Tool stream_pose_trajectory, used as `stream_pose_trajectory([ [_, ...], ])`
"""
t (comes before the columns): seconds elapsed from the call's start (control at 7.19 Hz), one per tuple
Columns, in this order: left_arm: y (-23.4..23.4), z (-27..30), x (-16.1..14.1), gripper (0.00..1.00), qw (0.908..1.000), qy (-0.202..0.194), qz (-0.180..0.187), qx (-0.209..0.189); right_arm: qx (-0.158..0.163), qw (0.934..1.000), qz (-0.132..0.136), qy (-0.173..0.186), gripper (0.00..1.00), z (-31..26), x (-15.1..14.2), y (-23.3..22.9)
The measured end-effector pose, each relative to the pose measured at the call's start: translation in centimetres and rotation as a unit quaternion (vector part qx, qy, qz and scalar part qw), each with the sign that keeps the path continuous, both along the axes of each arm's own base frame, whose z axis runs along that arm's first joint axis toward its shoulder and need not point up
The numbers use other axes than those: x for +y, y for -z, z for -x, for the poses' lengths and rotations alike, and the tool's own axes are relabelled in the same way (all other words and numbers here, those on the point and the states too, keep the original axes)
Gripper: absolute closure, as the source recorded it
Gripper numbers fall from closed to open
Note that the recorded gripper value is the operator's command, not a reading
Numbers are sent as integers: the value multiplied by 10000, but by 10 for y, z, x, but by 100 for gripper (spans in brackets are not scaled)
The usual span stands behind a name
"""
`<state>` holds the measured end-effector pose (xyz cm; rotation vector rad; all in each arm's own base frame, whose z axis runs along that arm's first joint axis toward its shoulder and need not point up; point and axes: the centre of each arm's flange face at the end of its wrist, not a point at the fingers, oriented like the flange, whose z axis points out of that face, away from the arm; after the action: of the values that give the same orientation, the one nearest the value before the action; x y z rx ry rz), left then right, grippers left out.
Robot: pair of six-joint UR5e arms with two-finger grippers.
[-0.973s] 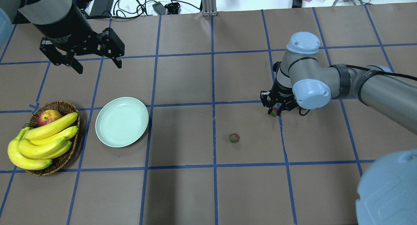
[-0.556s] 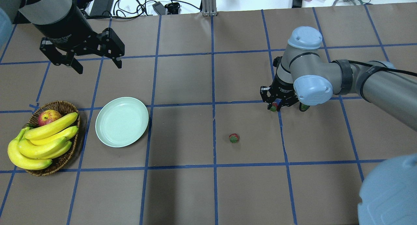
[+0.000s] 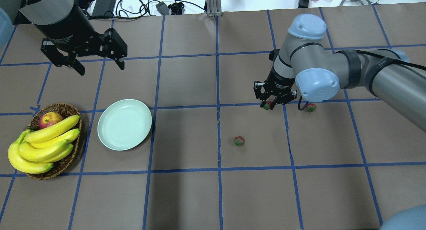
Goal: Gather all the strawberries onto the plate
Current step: 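Carry the strawberry toward the plate and release it on the table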
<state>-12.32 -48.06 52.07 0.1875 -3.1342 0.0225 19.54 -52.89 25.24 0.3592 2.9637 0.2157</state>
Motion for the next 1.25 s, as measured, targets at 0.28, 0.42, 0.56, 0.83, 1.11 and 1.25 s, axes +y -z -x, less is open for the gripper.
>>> stream_pose_trajectory([
  [0.28, 0, 0, 0, 0, 10000, 2, 0, 0, -206, 9996, -2, 170, 100, -56, 10, -11],
  [0.42, 0, 0, 0, 0, 10000, -1, 0, 0, -293, 9994, -15, 205, 100, -80, 17, -10],
  [0.56, 0, 0, 0, 0, 10000, -2, 0, 0, -382, 9989, -10, 266, 100, -104, 23, -6],
  [0.83, 0, 0, 0, 0, 10000, 1, -5, 3, -493, 9982, -25, 326, 100, -146, 36, 13],
  [1.11, 0, 0, 0, 0, 10000, 2, -3, 1, -621, 9975, -114, 328, 100, -173, 44, 37],
  [1.25, 0, 1, 0, 0, 10000, 7, -1, 0, -682, 9970, -208, 301, 100, -182, 48, 46],
])
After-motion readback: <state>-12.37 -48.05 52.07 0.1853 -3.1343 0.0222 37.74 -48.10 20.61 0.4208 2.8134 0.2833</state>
